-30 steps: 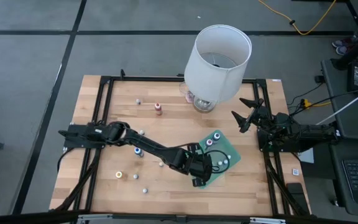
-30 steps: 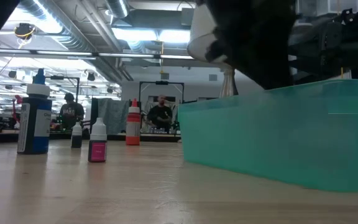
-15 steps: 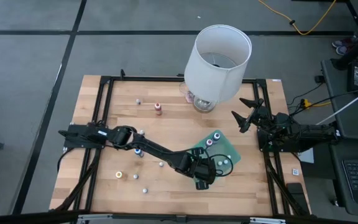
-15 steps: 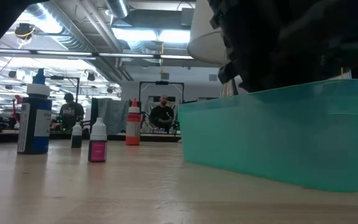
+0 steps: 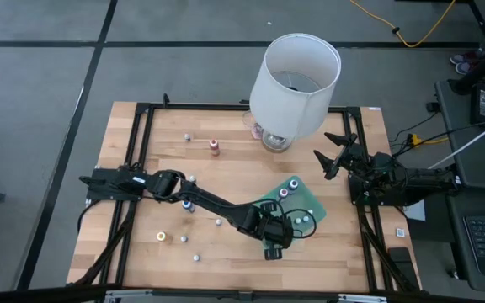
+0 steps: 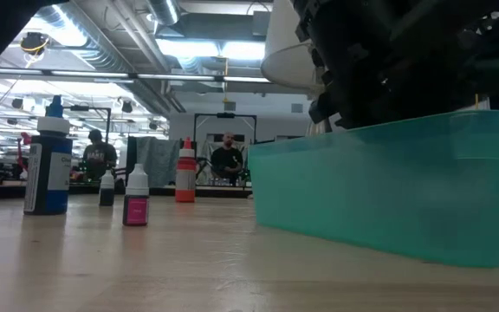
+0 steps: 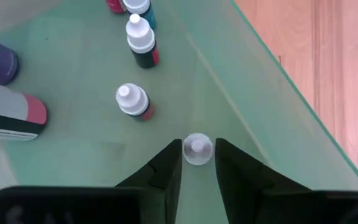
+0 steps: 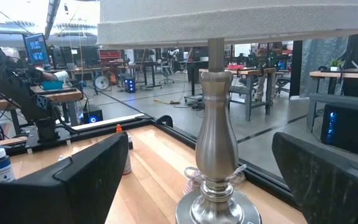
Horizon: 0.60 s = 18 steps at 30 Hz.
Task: Pick & Place food coloring
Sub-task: Put the small purple food coloring bottle into the green bin
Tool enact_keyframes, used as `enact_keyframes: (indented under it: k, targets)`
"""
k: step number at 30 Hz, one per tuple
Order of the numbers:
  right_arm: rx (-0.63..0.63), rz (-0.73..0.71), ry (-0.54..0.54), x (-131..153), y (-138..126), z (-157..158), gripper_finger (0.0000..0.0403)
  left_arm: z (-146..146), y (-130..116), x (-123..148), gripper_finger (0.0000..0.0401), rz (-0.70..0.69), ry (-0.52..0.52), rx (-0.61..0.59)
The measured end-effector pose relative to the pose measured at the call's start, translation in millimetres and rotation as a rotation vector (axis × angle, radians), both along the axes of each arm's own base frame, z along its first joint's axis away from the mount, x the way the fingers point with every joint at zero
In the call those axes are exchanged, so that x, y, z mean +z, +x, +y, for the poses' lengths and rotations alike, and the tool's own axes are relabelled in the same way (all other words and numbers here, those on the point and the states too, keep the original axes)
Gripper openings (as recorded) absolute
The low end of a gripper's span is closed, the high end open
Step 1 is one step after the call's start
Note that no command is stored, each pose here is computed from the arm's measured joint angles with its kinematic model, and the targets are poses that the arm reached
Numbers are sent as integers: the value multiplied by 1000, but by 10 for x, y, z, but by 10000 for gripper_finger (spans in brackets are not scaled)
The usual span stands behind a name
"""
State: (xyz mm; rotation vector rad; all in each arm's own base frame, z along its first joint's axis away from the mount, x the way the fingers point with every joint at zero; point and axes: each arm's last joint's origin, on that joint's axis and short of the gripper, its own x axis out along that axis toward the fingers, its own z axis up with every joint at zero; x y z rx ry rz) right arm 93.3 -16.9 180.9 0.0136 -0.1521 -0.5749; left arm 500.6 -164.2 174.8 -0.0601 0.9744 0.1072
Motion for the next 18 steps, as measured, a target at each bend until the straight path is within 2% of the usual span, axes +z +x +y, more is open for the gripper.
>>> enact_keyframes:
  k: [10, 18]
  targets:
    - [0, 0, 0, 0, 0, 0, 397, 1, -1, 1, 117, 0, 2, 1]
    - [0, 0, 0, 0, 0, 0, 397, 68, -66, 56, 162, 29, 109, 57]
